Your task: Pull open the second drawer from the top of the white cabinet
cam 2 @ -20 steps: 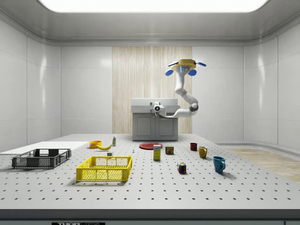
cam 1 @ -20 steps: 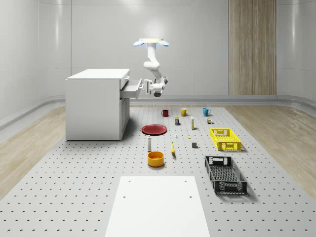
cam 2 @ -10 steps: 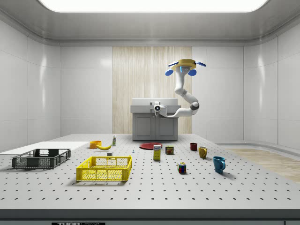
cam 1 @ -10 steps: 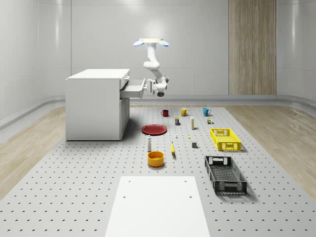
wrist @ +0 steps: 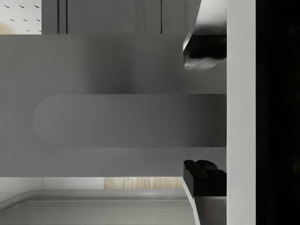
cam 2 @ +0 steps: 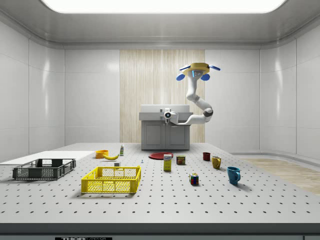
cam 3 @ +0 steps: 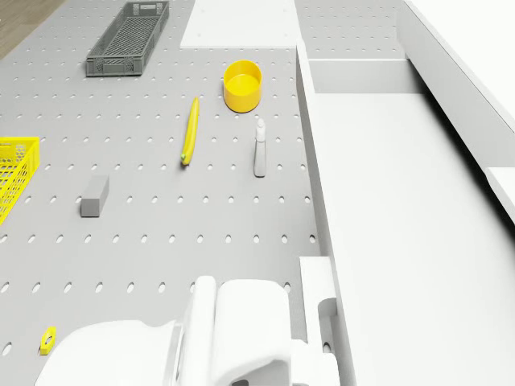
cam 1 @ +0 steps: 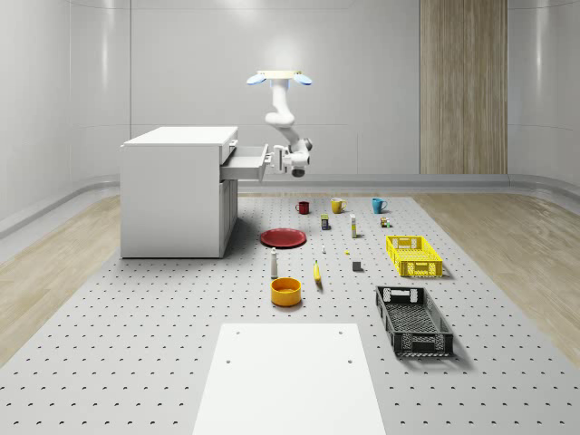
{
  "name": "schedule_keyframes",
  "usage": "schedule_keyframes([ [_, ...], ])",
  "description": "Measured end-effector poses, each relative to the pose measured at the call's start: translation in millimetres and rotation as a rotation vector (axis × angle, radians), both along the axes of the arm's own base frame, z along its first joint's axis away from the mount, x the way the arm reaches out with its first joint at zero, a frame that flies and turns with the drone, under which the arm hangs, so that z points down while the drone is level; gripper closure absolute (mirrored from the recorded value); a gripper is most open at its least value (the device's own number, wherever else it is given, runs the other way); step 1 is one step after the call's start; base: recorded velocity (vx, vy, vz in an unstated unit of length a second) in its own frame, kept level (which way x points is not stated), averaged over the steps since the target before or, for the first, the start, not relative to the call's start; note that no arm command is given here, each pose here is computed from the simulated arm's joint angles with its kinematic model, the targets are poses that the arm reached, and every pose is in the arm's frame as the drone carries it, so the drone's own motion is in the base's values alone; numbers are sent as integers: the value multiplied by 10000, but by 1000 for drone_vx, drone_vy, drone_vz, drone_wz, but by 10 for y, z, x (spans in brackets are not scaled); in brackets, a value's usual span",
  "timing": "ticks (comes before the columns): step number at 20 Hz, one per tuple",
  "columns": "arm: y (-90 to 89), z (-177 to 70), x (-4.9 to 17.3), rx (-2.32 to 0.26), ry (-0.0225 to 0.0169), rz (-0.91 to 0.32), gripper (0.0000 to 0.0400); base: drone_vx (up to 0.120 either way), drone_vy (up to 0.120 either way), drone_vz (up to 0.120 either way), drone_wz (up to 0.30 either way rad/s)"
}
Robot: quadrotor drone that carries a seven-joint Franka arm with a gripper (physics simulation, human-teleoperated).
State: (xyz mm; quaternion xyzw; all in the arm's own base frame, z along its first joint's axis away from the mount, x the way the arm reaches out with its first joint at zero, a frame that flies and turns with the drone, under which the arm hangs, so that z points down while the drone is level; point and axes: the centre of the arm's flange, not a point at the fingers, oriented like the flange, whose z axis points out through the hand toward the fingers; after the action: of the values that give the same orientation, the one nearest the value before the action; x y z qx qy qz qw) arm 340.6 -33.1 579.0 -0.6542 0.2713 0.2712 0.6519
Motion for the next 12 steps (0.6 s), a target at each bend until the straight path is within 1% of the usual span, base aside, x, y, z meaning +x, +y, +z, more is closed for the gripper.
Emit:
schedule_keyframes([
  [4, -3, 2, 0, 13, -24, 0, 104, 0, 120, 0, 0],
  [9, -5, 2, 0, 20, -38, 0, 101, 0, 120, 0, 0],
  [10, -5, 2, 0, 21, -39, 0, 101, 0, 80, 0, 0],
  [12, -5, 2, 0, 22, -42, 0, 101, 0, 0, 0, 0],
])
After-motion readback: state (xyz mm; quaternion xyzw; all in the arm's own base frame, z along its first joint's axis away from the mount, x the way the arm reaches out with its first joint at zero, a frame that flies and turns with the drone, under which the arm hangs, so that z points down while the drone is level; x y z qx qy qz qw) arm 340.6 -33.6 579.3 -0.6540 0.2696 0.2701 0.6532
